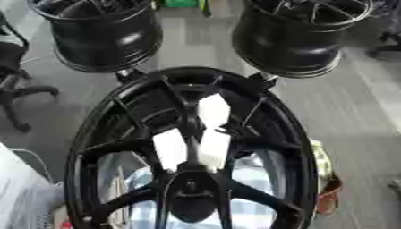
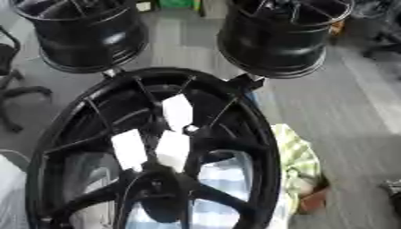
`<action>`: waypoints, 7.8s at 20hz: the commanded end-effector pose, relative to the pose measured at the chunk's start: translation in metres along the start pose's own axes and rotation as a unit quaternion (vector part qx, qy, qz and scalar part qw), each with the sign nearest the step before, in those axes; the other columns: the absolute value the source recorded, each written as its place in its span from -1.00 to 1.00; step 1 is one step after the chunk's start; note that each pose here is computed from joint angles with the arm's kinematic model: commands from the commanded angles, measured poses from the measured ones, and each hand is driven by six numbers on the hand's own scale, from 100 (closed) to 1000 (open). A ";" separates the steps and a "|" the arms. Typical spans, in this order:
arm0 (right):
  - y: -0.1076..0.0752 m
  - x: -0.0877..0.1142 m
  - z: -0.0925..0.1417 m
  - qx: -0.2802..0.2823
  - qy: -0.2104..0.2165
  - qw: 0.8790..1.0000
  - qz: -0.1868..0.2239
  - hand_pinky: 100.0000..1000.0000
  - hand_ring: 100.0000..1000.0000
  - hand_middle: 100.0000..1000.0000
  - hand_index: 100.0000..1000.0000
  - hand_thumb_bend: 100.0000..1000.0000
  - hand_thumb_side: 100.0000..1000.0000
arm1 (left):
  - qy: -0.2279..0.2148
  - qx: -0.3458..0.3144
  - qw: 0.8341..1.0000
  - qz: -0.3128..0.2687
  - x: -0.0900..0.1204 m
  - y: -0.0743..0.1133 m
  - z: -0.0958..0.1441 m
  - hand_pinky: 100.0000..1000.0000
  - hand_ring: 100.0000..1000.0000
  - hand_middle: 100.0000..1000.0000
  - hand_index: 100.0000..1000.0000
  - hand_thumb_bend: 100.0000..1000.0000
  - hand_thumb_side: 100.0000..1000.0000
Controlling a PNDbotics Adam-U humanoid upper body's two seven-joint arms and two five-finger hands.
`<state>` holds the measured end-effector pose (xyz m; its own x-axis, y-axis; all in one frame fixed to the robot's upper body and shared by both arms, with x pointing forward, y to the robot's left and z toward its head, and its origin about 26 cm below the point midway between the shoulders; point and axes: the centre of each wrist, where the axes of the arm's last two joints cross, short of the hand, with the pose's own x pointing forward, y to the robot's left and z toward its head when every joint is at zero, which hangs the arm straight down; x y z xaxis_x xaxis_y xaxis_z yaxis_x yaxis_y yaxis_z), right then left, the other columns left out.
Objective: Pull the pin out of the wheel hub.
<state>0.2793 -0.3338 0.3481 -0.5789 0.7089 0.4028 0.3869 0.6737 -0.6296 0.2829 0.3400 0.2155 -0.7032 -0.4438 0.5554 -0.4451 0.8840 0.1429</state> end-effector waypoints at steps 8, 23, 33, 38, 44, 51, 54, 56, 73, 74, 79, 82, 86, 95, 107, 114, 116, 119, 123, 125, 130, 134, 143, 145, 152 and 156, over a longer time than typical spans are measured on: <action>-0.010 0.009 -0.004 0.000 -0.017 1.000 0.024 0.62 0.50 0.50 0.65 -0.67 -0.21 | -0.022 -0.007 1.000 -0.008 0.008 0.006 -0.009 0.49 0.70 0.41 0.74 -0.49 0.36; -0.004 0.024 -0.013 0.141 -0.080 0.979 0.125 0.66 0.58 0.52 0.66 -0.43 -0.11 | -0.031 -0.030 0.999 -0.003 0.011 0.001 -0.015 0.49 0.71 0.41 0.74 -0.50 0.37; 0.027 0.027 -0.008 0.318 -0.161 0.908 0.221 0.68 0.63 0.53 0.67 -0.26 -0.12 | -0.034 -0.046 0.998 -0.001 0.013 -0.001 -0.018 0.49 0.71 0.41 0.74 -0.51 0.38; 0.051 0.036 -0.010 0.371 -0.226 0.869 0.236 0.69 0.64 0.53 0.67 -0.23 -0.16 | -0.031 -0.050 0.998 -0.005 0.013 0.000 -0.016 0.49 0.71 0.41 0.74 -0.52 0.38; 0.083 0.050 -0.017 0.414 -0.248 0.845 0.230 0.68 0.63 0.53 0.67 -0.22 -0.19 | -0.026 -0.050 0.998 -0.010 0.011 0.001 -0.014 0.49 0.71 0.41 0.74 -0.52 0.39; 0.107 0.068 -0.040 0.444 -0.237 0.838 0.208 0.67 0.62 0.52 0.66 -0.25 -0.29 | -0.019 -0.051 0.998 -0.011 0.010 0.001 -0.011 0.48 0.71 0.41 0.74 -0.53 0.40; 0.115 0.073 -0.049 0.460 -0.231 0.833 0.202 0.67 0.62 0.52 0.65 -0.26 -0.32 | -0.016 -0.052 0.998 -0.011 0.009 0.001 -0.010 0.48 0.71 0.41 0.74 -0.54 0.40; 0.120 0.074 -0.056 0.471 -0.227 0.829 0.198 0.67 0.61 0.52 0.65 -0.27 -0.34 | -0.015 -0.052 0.999 -0.010 0.009 0.001 -0.009 0.48 0.71 0.41 0.74 -0.54 0.40; 0.137 0.074 -0.098 0.565 -0.204 0.780 0.177 0.68 0.62 0.51 0.66 -0.16 -0.55 | -0.013 -0.048 0.999 -0.006 0.009 0.001 -0.009 0.49 0.72 0.41 0.74 -0.54 0.40; 0.137 0.074 -0.099 0.571 -0.200 0.777 0.175 0.68 0.62 0.51 0.67 -0.16 -0.55 | -0.013 -0.048 0.999 -0.006 0.009 0.001 -0.009 0.49 0.72 0.41 0.74 -0.54 0.40; 0.137 0.073 -0.105 0.590 -0.190 0.767 0.168 0.68 0.62 0.51 0.68 -0.14 -0.51 | -0.014 -0.045 0.999 -0.007 0.009 0.001 -0.009 0.49 0.72 0.41 0.74 -0.53 0.40; 0.140 0.073 -0.107 0.593 -0.187 0.766 0.163 0.67 0.61 0.51 0.68 -0.13 -0.47 | -0.015 -0.045 0.999 -0.006 0.009 0.001 -0.010 0.49 0.72 0.41 0.74 -0.53 0.40; 0.145 0.072 -0.109 0.595 -0.180 0.768 0.155 0.67 0.61 0.51 0.68 -0.14 -0.46 | -0.014 -0.045 0.999 -0.005 0.009 0.000 -0.010 0.49 0.72 0.41 0.74 -0.53 0.40; 0.158 0.060 -0.113 0.603 -0.162 0.769 0.140 0.66 0.60 0.52 0.69 -0.16 -0.45 | -0.015 -0.042 0.999 -0.001 0.009 -0.001 -0.010 0.49 0.72 0.41 0.74 -0.53 0.40; 0.174 0.043 -0.111 0.619 -0.142 0.764 0.116 0.66 0.60 0.52 0.69 -0.18 -0.44 | -0.015 -0.039 0.999 0.003 0.010 -0.002 -0.011 0.49 0.72 0.41 0.74 -0.53 0.40; 0.181 0.038 -0.110 0.623 -0.133 0.762 0.114 0.66 0.59 0.51 0.67 -0.17 -0.50 | -0.014 -0.039 0.999 0.006 0.010 -0.003 -0.011 0.49 0.72 0.41 0.74 -0.54 0.41; 0.183 0.032 -0.109 0.625 -0.123 0.763 0.113 0.66 0.60 0.50 0.67 -0.16 -0.52 | -0.015 -0.039 0.999 0.007 0.010 -0.003 -0.011 0.49 0.72 0.41 0.74 -0.54 0.41; 0.187 0.025 -0.109 0.627 -0.114 0.763 0.108 0.66 0.60 0.50 0.66 -0.16 -0.55 | -0.016 -0.038 0.999 0.008 0.010 -0.003 -0.012 0.49 0.72 0.41 0.74 -0.54 0.41; 0.192 0.020 -0.108 0.631 -0.109 0.761 0.101 0.65 0.60 0.50 0.65 -0.17 -0.59 | -0.019 -0.037 0.999 0.009 0.011 -0.004 -0.013 0.49 0.72 0.41 0.74 -0.54 0.41; 0.194 0.018 -0.108 0.632 -0.109 0.761 0.099 0.65 0.59 0.49 0.64 -0.17 -0.60 | -0.020 -0.038 0.999 0.009 0.011 -0.004 -0.014 0.49 0.72 0.41 0.74 -0.54 0.41; 0.198 0.013 -0.108 0.635 -0.106 0.759 0.095 0.65 0.58 0.47 0.61 -0.20 -0.59 | -0.020 -0.036 0.999 0.009 0.011 -0.004 -0.014 0.49 0.72 0.41 0.74 -0.54 0.41; 0.199 0.014 -0.109 0.636 -0.107 0.760 0.085 0.65 0.58 0.50 0.60 -0.23 -0.62 | -0.019 -0.034 0.999 0.009 0.011 -0.003 -0.014 0.49 0.72 0.41 0.74 -0.54 0.41; 0.201 0.017 -0.109 0.640 -0.104 0.758 0.071 0.65 0.57 0.41 0.51 -0.36 -0.81 | -0.018 -0.031 0.999 0.008 0.011 -0.003 -0.013 0.49 0.72 0.41 0.74 -0.54 0.42; 0.201 0.015 -0.109 0.640 -0.100 0.758 0.070 0.65 0.56 0.33 0.44 -0.49 -0.87 | -0.017 -0.030 0.999 0.008 0.011 -0.003 -0.013 0.49 0.72 0.41 0.74 -0.54 0.42; 0.202 0.016 -0.110 0.641 -0.099 0.759 0.064 0.64 0.50 0.12 0.27 -0.83 -0.90 | -0.018 -0.028 0.999 0.007 0.011 -0.002 -0.013 0.49 0.72 0.41 0.74 -0.54 0.42; 0.201 0.018 -0.110 0.640 -0.101 0.760 0.060 0.63 0.47 0.00 0.17 -0.92 -0.98 | -0.018 -0.028 0.999 0.006 0.011 -0.002 -0.013 0.49 0.72 0.41 0.74 -0.54 0.42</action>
<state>0.4275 -0.1603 0.2862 -0.7361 0.6180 0.2761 -0.5183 -0.2522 -0.8172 0.2863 0.3339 0.2217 -0.7141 -0.4243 0.5568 -0.3953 0.9009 0.1795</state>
